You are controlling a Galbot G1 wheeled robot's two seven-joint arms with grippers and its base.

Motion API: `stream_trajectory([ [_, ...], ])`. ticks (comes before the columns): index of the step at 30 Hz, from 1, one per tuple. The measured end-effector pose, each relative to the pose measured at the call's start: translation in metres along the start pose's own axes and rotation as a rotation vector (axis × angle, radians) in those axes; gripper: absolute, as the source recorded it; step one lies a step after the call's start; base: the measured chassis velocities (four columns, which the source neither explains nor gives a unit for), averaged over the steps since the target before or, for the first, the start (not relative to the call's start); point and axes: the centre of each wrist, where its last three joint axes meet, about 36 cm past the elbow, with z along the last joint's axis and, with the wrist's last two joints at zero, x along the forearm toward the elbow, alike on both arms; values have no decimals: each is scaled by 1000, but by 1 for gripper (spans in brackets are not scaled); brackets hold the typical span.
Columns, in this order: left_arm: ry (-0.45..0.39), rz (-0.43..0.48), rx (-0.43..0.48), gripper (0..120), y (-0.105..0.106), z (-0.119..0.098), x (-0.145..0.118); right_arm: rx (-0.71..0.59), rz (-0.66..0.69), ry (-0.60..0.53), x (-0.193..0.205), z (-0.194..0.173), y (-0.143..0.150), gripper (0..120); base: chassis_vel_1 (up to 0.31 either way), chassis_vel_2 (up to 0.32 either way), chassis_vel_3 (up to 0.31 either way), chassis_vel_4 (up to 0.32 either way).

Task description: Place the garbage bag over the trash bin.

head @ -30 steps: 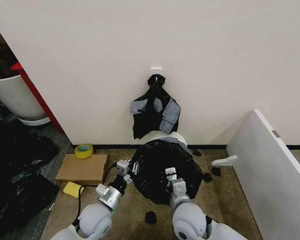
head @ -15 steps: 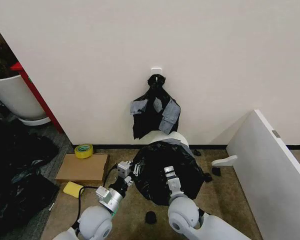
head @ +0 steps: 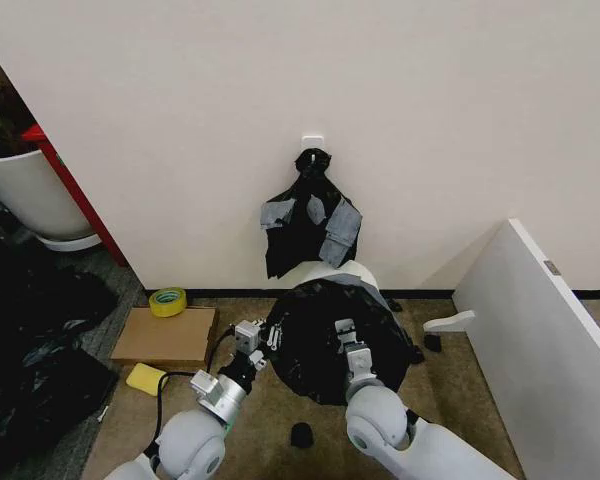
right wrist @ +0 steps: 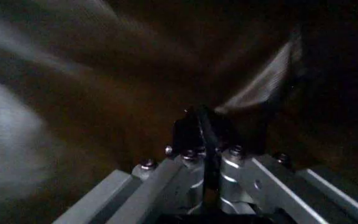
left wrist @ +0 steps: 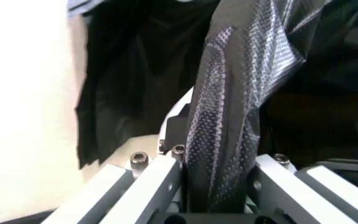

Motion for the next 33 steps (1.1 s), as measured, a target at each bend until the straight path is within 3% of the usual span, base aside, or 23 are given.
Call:
stream_trajectory([
  [6,21,-52,45,0,10,-2,-7,43,-53,-66,30,14,3,10,0,0,0,0],
  [13,105,-155,88,0,14,-5,-10,65,-192,-300,46,36,-1,39,0,0,0,0],
  [14,105,-155,88,0,14,-5,-10,65,-192,-300,46,36,-1,39,0,0,0,0],
  [20,221,-285,109,0,14,-10,-11,40,-413,-545,45,47,-17,64,0,0,0,0],
  [24,309,-347,135,0,11,-12,-9,15,-463,-622,46,51,-21,77,0,0,0,0],
  [27,427,-427,227,0,3,-21,-12,-16,-409,-630,50,57,-23,90,0,0,0,0],
  [29,449,-445,257,0,2,-24,-14,-22,-380,-621,51,58,-22,91,0,0,0,0],
  [33,522,-521,467,0,0,-40,-25,-20,-205,-560,52,68,-23,100,0,0,0,0],
])
